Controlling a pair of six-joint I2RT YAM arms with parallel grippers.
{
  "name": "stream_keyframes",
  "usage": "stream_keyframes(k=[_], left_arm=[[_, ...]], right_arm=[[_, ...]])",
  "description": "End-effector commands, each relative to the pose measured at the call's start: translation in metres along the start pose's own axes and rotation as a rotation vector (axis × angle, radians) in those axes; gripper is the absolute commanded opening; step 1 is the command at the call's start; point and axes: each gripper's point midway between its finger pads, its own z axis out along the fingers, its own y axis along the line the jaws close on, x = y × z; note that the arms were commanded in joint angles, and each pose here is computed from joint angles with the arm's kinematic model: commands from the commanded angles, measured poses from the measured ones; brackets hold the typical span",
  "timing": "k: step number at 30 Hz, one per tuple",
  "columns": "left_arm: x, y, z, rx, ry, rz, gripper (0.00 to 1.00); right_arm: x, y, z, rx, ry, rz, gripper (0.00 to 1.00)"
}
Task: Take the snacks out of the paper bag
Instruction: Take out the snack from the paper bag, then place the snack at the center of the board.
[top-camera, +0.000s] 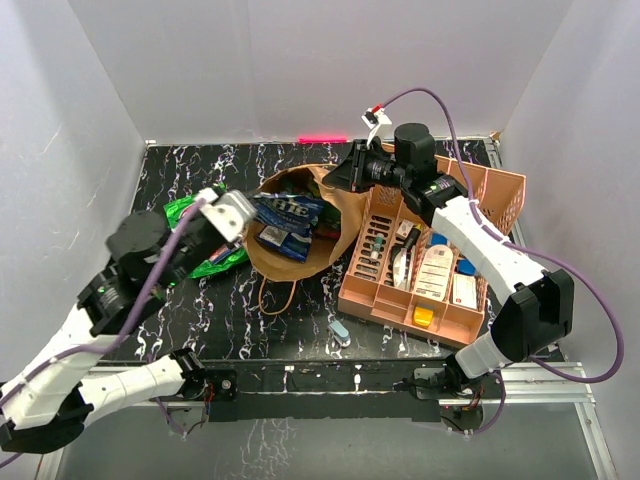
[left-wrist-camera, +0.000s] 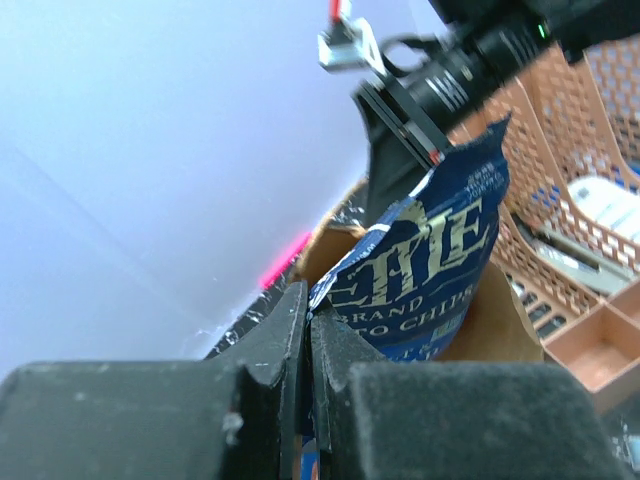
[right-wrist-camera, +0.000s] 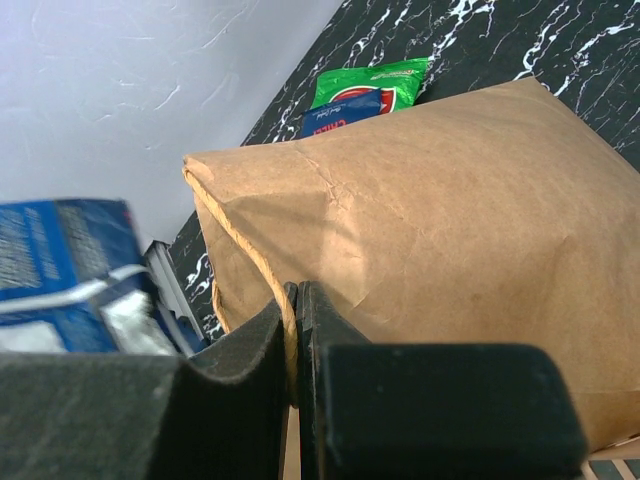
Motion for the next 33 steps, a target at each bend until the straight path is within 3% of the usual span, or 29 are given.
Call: stream_keyframes(k=[1,7,10,16,24,28,33], left_arm=[[-0.035,0.04,-0.03,-0.135,-0.03,-0.116,0.0],[-0.031,0.081,-0.057,-0.353,0.071,-0.235,0.0],[-0.007,0.096,-0.068,-0.496,0.189,-0.28,0.0],[0.055,0.089,-0.064,-0.615,0.461,-0.209,0.0],[0.108,0.089,-0.047,-0.695,0.607,-0.214,0.0],[0.16,0.116,-0.04,-0.702,0.683,-0.373,0.0],[0.182,0.133,-0.017,-0.691,0.625,-0.501,0.0]], right_arm=[[-0.023,0.007,-0.009,-0.013,-0.083,-0.04,0.07],[-0.025,-0.003,-0.015,0.004,-0.088,-0.03,0.07],[-0.028,-0.007,-0.021,0.016,-0.1,-0.024,0.07],[-0.036,-0.01,-0.03,0.035,-0.129,-0.023,0.07],[-0.04,-0.012,-0.034,0.035,-0.135,-0.012,0.07],[-0.04,-0.01,-0.034,0.028,-0.133,-0.005,0.07],[-0.04,-0.009,-0.035,0.027,-0.131,0.001,0.07]])
